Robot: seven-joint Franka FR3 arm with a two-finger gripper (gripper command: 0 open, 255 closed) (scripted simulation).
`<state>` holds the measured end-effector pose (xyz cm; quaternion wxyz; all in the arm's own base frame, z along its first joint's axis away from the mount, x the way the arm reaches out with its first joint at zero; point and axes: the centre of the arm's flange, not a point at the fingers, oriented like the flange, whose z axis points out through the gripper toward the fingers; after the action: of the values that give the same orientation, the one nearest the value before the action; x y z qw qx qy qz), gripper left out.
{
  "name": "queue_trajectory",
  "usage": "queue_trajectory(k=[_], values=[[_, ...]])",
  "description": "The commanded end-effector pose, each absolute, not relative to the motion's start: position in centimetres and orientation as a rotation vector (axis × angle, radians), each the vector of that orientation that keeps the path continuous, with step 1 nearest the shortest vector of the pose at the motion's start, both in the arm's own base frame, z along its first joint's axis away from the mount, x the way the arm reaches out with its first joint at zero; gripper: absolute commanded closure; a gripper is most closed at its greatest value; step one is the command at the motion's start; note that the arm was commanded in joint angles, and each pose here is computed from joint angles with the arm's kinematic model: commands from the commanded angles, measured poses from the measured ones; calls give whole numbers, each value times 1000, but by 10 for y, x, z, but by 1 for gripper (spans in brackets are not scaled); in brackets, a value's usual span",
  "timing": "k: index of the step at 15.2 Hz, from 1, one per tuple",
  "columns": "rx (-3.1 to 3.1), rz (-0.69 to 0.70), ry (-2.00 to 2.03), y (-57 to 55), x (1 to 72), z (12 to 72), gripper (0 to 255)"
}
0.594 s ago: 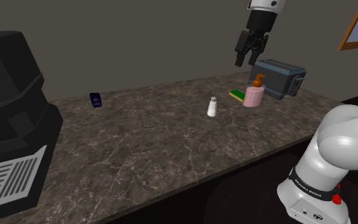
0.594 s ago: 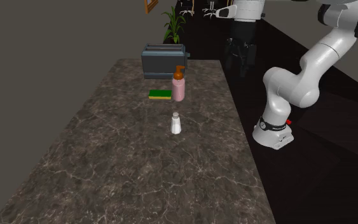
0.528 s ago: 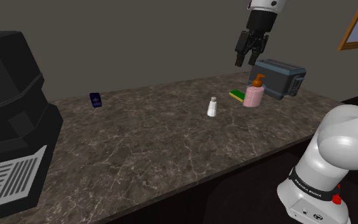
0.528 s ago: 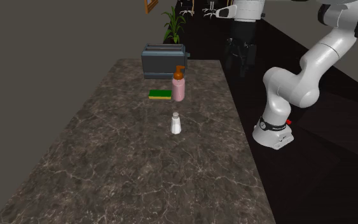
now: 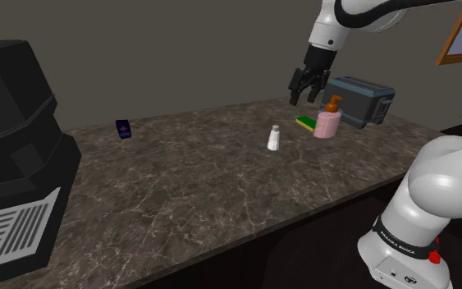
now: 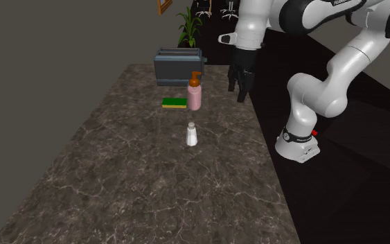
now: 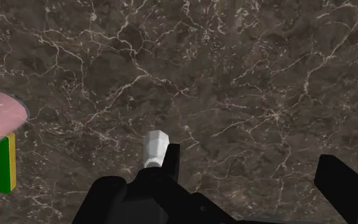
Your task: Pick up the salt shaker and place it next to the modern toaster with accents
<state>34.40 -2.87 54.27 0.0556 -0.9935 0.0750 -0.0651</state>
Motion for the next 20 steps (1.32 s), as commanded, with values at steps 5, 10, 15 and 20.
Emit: queue_trajectory(k=[5, 10, 15, 20], values=[[-3013, -274, 321, -57, 377, 480, 0], [-3007, -332, 399, -81, 405, 429, 0], [-2999, -391, 477, -108, 433, 379, 0], [-2997, -399, 488, -111, 442, 352, 0]])
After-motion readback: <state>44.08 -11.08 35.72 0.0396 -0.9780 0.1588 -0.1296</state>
